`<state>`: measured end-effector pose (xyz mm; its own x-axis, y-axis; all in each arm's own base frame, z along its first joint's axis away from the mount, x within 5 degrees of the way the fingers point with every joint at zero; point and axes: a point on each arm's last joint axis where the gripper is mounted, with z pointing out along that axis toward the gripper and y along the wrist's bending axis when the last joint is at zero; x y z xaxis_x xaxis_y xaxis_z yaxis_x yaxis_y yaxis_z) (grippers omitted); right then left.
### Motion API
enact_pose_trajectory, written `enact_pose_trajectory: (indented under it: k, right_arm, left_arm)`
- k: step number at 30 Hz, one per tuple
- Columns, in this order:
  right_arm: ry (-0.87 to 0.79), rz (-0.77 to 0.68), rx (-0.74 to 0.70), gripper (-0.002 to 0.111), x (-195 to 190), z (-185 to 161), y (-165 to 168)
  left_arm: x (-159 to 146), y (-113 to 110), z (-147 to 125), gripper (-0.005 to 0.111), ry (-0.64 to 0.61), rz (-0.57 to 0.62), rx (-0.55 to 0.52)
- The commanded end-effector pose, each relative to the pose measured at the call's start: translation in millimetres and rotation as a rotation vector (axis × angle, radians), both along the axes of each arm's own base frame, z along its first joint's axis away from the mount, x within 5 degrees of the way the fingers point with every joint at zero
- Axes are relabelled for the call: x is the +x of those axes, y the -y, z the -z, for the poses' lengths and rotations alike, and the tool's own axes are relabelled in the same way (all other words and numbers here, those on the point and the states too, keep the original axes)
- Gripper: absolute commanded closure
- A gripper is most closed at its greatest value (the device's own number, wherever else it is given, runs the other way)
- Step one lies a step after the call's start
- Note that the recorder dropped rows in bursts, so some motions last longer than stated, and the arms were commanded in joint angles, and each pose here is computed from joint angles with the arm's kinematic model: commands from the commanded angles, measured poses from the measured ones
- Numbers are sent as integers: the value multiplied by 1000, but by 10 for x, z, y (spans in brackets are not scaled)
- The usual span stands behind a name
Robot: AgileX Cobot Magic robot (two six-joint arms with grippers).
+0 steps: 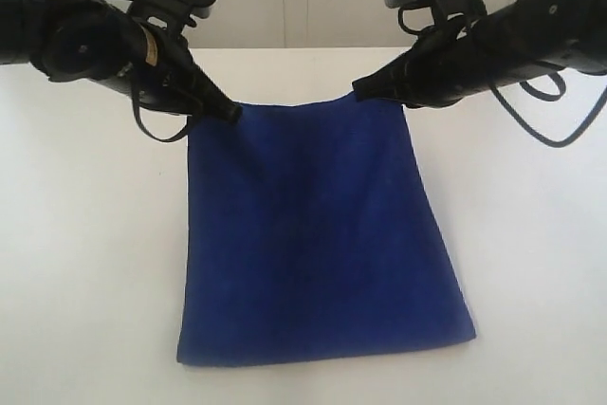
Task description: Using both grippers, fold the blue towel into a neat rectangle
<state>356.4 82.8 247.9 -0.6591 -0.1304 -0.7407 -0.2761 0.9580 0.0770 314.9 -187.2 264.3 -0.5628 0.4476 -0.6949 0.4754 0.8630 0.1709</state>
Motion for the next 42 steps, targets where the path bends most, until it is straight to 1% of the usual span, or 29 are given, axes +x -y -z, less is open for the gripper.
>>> enact_pose_trajectory:
  k: [1,6,11,18,23,29,32,35,42]
  right_arm:
    - [27,40,-2,108,146,-1,98]
    - [32,64,-11,108,295,51,177]
    - [38,76,-22,108,420,138,206]
    - [40,90,-29,108,532,295,205]
    - [62,100,-31,108,559,308,211]
    - [93,90,-20,108,638,140,190]
    - [103,89,-23,108,682,132,186]
    - [85,84,-37,108,749,255,180]
    - [58,94,-62,108,861,607,184]
  left_arm:
    - [119,40,24,107,-4,-16,-6]
    - [282,-1,95,107,-7,-44,-6]
    - [441,-60,184,107,14,-59,-34]
    - [605,-8,331,107,14,-58,-47]
    - [695,5,391,107,0,-75,-45]
    - [751,0,230,107,16,-89,-28]
    - [778,3,193,107,41,-83,-47]
    - [830,-21,254,107,43,-87,-52]
    - [967,-28,502,107,46,-82,-78]
